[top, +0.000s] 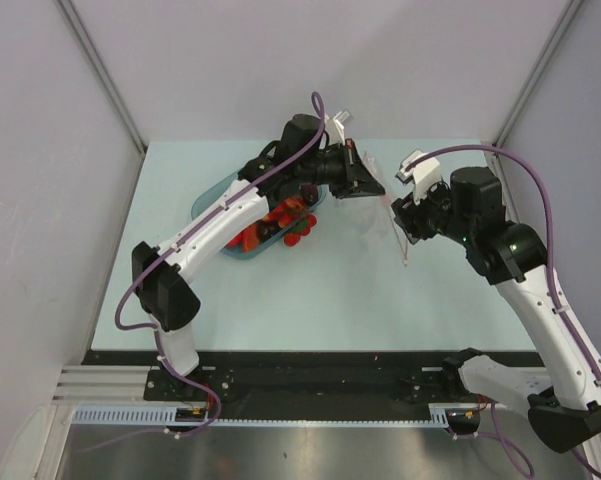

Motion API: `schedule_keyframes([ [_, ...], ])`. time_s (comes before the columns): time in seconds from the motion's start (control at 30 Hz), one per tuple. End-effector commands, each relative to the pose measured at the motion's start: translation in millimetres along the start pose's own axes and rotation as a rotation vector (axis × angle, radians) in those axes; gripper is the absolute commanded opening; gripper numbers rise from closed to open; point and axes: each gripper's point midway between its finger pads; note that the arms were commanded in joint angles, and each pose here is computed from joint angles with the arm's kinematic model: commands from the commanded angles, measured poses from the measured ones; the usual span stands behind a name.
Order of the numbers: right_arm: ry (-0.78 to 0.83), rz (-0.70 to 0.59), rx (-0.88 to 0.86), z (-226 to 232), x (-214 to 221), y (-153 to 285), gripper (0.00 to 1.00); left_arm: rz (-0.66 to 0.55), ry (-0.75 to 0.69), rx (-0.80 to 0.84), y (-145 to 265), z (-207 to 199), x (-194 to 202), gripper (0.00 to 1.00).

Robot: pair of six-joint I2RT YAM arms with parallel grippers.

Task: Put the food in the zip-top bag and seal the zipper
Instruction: Pick up the zipper food storage bag at the corner of the board.

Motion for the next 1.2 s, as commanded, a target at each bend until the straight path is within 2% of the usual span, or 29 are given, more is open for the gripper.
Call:
schedule_keyframes([
  [0.0, 0.033, -0.034, 0.124, -24, -14, -2, 0.60, 0.029, 0.015, 0.095, 4, -22, 4, 0.00],
  [0.13, 0.055, -0.005, 0.174, -31, -6, -6, 0.52, 0.053, 0.040, 0.117, 6, -24, 10, 0.00],
  [0.2, 0.061, 0.001, 0.160, -28, -5, -9, 0.51, 0.068, 0.050, 0.132, 7, -26, 13, 0.01],
  [0.37, 0.057, -0.014, 0.118, -19, -7, -6, 0.52, 0.068, 0.057, 0.125, 6, -24, 14, 0.00],
  [0.5, 0.055, -0.036, 0.066, -9, -14, 7, 0.57, 0.063, 0.057, 0.116, 6, -20, 12, 0.00],
  [0.7, 0.083, -0.003, -0.018, 11, -5, 12, 0.60, 0.065, 0.082, 0.111, 4, -16, 10, 0.00],
  [0.9, 0.095, -0.002, -0.006, 8, -8, 5, 0.60, 0.072, 0.085, 0.115, 5, -16, 11, 0.00],
  [1.03, 0.101, 0.011, 0.096, -10, -9, -3, 0.57, 0.091, 0.089, 0.135, 8, -20, 15, 0.00],
  [1.17, 0.104, 0.010, 0.120, -15, -12, -10, 0.53, 0.119, 0.123, 0.160, 8, -22, 20, 0.00],
])
Point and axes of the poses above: each gripper's point midway between its finger pads, its own y axis back along the fingers, its own z axis along the line the jaws close on, x = y × z, and after that the axes turned 5 degrees about y, right-handed
